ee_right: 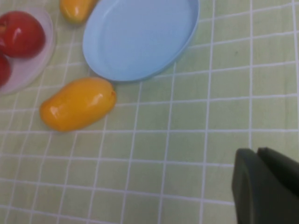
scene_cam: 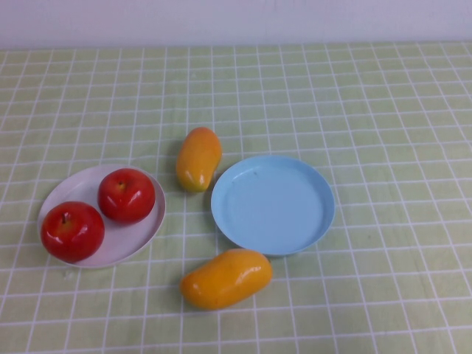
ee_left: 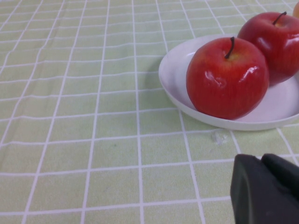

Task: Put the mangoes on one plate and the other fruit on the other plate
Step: Put another type of fruit in the right plate

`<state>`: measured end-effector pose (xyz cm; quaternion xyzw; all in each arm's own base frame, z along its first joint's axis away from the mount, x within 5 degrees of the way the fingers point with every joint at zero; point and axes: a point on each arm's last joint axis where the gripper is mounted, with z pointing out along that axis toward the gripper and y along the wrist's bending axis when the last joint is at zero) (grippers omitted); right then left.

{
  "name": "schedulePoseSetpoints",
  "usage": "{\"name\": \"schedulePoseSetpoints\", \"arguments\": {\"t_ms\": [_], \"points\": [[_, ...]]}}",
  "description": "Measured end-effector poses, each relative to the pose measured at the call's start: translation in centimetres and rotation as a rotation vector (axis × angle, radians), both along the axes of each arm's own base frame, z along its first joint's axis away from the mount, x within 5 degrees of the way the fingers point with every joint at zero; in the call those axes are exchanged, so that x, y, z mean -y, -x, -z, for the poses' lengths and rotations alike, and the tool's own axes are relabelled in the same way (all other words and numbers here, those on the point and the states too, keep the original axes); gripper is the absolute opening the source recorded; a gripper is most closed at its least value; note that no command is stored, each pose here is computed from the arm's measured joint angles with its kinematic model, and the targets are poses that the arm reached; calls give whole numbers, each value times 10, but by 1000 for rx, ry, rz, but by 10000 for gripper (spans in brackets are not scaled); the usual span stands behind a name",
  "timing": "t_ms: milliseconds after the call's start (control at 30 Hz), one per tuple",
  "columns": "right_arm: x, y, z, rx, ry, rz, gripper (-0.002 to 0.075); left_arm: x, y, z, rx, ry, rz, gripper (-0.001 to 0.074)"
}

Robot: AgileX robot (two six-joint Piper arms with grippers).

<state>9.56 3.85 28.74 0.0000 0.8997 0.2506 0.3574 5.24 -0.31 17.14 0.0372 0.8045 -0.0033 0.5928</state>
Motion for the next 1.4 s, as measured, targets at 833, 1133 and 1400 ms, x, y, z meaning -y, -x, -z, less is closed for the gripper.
{"name": "schedulePoseSetpoints", "arguments": {"t_ms": [833, 1133, 1400], "points": [[-173, -127, -2, 145, 599, -1072, 133, 0, 0, 0, 0, -2, 0, 3], [-240, -142, 14, 379, 745, -1429, 569, 0, 0, 0, 0, -2, 0, 3], [-262, -152, 40, 499, 865, -1610, 632, 0, 0, 0, 0, -2, 0, 3]]}}
